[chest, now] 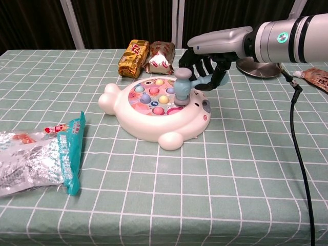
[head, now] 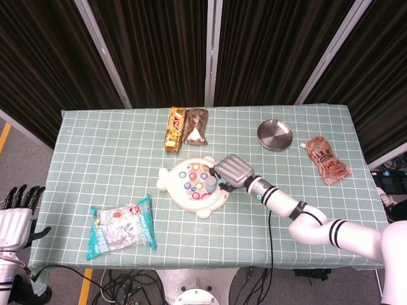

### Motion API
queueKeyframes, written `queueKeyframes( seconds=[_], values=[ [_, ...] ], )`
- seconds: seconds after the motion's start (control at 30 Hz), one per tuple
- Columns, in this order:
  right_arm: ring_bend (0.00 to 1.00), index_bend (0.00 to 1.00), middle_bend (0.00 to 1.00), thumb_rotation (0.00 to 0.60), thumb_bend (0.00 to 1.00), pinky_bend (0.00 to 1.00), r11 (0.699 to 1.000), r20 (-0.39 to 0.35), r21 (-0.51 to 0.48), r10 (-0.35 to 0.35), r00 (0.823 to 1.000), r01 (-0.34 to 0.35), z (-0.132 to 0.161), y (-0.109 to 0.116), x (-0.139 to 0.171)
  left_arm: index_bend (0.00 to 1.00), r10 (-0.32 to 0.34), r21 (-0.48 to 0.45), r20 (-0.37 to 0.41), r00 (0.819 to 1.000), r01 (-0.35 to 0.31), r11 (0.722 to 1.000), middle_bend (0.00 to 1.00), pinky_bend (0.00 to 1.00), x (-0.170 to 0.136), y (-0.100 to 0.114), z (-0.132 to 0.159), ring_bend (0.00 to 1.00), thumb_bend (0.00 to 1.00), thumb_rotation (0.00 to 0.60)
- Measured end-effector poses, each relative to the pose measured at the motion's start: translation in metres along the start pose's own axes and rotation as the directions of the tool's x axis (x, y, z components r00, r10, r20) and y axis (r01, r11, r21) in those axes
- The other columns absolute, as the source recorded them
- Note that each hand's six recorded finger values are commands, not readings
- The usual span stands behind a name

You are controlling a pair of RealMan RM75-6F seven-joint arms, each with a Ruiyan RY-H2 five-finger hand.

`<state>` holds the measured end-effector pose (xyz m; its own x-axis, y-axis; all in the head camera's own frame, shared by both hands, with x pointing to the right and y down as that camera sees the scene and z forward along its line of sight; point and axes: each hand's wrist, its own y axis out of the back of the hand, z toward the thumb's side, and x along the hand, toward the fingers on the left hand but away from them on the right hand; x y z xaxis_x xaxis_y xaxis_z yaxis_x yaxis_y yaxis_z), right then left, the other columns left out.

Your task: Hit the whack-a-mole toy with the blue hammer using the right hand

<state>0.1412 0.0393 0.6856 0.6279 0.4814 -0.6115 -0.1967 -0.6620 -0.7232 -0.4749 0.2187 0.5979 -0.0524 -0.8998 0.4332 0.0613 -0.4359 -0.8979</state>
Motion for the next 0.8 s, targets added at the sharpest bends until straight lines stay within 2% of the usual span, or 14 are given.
queueKeyframes(
  seconds=[0.2,0.33,0.63,0.8],
  values=[
    [0.49,0.61,0.63,0.600,0.65,0.65,0.997,-0.008,-0.025,-0.075,0.997,0.075,0.007,0.024,0.005,0.12,0.008,-0.005,-0.004,1.000,-0.008,1.000,0.13,0.04,-0.002,0.001,-0.002,0.00,0.04,0.600],
    [0.49,0.61,0.63,0.600,0.65,0.65,0.998,-0.018,-0.005,-0.060,0.998,0.060,0.014,0.024,-0.004,0.12,0.012,-0.003,-0.002,1.000,-0.012,1.000,0.13,0.04,-0.002,0.001,-0.002,0.00,0.04,0.600],
    [0.49,0.61,0.63,0.600,0.65,0.65,0.997,-0.023,0.075,0.006,1.000,-0.004,0.025,0.006,-0.029,0.12,0.002,-0.008,-0.011,1.000,-0.002,1.000,0.13,0.04,-0.004,-0.002,-0.005,0.00,0.04,0.600],
    [0.49,0.61,0.63,0.600,0.65,0.65,0.998,-0.026,0.050,-0.035,0.999,0.037,0.030,0.016,-0.028,0.12,0.004,-0.011,-0.015,1.000,-0.004,1.000,0.13,0.04,-0.006,-0.003,-0.006,0.00,0.04,0.600]
  ],
)
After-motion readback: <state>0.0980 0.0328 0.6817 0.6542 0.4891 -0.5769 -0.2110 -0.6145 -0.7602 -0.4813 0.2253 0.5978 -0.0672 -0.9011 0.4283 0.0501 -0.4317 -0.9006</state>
